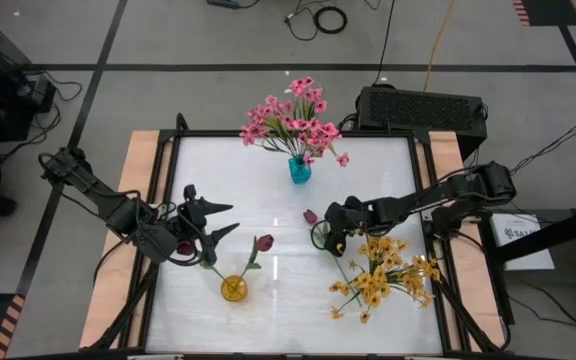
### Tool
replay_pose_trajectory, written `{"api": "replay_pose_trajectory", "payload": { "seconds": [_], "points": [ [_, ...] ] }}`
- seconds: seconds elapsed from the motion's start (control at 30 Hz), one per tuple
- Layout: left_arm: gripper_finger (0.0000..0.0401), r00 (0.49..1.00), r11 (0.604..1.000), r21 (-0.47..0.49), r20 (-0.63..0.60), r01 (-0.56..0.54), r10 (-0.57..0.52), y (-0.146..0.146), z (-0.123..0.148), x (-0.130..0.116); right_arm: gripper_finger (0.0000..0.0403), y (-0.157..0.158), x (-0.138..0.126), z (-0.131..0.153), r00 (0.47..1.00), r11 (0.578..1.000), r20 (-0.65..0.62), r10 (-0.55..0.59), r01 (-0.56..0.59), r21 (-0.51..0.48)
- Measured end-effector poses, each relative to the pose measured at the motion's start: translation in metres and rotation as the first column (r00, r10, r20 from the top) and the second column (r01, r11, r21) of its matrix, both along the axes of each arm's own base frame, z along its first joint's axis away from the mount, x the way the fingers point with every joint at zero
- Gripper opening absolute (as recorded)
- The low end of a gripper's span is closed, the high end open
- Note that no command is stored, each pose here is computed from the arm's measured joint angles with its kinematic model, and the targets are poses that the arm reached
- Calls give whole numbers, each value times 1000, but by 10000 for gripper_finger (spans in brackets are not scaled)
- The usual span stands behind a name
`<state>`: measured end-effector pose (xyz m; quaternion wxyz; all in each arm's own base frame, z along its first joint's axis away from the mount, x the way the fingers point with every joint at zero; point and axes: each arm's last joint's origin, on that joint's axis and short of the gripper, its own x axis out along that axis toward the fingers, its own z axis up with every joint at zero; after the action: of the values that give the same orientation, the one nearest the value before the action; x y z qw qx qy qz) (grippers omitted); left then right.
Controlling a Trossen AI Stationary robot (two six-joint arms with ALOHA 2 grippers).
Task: Sort flowers into vase by color
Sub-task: Put the dark red tulip into the yellow vase
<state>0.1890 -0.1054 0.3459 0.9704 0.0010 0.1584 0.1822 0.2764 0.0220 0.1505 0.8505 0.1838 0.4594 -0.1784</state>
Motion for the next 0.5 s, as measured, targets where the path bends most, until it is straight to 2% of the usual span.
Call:
{"api": "replay_pose_trajectory", "payload": {
  "seconds": [0.5],
  "points": [
    [221,1000,1000,-2,0,-1,1,0,0,0,270,21,0,0,999,999,27,34,-35,29]
  ]
}}
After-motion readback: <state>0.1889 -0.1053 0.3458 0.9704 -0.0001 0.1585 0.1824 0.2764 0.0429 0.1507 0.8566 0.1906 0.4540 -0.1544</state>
